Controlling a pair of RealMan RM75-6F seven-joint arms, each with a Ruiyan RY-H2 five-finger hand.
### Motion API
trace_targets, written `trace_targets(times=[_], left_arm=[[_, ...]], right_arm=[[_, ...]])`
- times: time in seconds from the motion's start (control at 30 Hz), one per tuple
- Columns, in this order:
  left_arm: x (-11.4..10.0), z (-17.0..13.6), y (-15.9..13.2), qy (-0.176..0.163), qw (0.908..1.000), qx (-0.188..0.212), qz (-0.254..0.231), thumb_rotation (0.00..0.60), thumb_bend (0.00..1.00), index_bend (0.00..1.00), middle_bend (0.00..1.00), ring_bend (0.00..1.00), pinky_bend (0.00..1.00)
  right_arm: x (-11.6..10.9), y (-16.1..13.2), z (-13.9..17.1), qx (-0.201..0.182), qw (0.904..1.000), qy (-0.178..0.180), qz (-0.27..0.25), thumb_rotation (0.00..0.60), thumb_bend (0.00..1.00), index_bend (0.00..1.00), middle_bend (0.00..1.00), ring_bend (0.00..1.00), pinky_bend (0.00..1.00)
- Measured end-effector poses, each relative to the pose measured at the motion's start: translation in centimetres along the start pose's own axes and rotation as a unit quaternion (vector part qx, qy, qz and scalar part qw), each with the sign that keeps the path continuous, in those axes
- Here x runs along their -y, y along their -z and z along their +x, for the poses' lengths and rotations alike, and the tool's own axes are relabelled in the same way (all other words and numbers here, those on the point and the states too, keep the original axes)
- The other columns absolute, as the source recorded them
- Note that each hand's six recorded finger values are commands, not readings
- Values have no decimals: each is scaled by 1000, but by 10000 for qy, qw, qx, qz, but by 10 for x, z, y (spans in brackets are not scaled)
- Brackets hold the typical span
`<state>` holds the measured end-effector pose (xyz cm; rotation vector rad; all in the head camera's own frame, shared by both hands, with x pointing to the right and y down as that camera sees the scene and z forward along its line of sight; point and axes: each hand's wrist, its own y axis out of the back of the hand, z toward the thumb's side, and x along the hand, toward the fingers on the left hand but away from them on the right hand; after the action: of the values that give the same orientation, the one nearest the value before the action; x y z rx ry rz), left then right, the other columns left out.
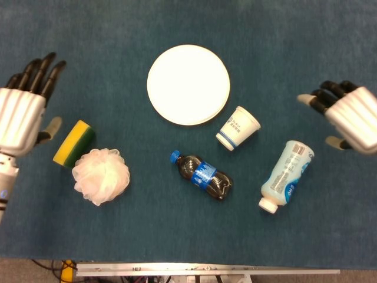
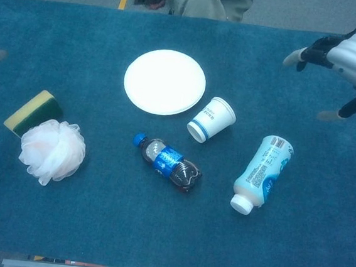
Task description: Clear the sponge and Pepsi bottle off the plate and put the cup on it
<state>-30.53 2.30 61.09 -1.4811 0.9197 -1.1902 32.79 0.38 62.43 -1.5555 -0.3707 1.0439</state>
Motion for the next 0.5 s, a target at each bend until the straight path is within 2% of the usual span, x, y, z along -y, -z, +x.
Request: trace_targets(times=[0.2,0.5], left_arm=[[-3,-16,12,-97,9999,-130,5,600,272,10,44,83,269],[-6,-37,34,-41,9992,-404,-37,600,272,10,42,76,257]], right_arm=[[7,-16,-28,-177,9992,-201,290,600,0,110,267,185,342],[19,-45,-73,-362,9963,-452,631,600,0,83,247,173,341]])
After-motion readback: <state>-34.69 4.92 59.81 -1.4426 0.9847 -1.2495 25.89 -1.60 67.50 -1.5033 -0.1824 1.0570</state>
